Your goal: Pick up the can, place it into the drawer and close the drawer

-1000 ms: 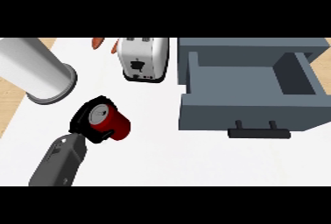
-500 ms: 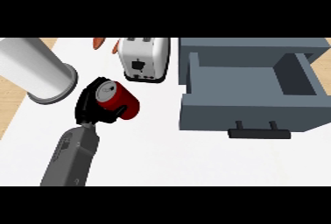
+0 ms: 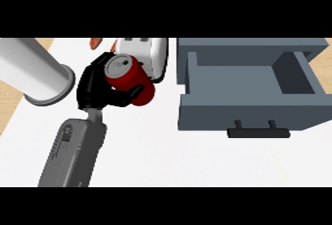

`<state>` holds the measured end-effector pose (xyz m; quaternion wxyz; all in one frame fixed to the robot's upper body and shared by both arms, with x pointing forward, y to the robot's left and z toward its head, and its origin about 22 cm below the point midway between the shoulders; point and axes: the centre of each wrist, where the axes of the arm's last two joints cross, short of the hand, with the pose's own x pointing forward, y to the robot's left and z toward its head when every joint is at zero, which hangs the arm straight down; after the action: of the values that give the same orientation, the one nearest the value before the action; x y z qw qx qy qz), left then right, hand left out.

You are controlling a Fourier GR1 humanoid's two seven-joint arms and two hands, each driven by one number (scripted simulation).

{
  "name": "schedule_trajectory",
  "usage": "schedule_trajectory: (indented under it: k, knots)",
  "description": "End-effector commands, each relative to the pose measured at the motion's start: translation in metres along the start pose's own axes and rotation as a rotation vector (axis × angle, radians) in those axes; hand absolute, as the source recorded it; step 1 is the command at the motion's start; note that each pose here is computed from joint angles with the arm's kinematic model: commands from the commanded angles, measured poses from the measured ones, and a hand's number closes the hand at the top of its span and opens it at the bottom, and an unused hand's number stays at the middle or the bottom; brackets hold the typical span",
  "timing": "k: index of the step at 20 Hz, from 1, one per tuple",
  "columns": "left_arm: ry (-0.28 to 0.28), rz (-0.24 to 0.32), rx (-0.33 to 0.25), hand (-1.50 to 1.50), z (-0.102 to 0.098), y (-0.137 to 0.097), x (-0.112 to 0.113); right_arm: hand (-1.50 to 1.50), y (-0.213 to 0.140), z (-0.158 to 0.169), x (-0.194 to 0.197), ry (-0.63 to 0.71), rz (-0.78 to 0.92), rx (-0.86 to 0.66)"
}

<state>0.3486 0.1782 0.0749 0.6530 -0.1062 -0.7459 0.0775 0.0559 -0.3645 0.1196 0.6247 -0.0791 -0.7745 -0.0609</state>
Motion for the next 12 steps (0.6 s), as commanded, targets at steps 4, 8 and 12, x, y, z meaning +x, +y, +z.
schedule_trajectory:
  k: [4,8,12]
  knots:
    - [-0.041,-0.017,-0.006,1.50,-0.004,-0.057,0.052,-1.50,-0.003,0.007,0.010,0.000,0.011,-0.001]
    - [-0.041,-0.039,-0.004,1.50,-0.024,-0.085,0.052,-1.50,-0.004,-0.003,0.002,0.004,-0.023,0.004]
    - [-0.025,-0.046,-0.021,1.50,-0.048,-0.080,0.061,-1.50,-0.006,-0.007,-0.003,-0.011,-0.004,0.004]
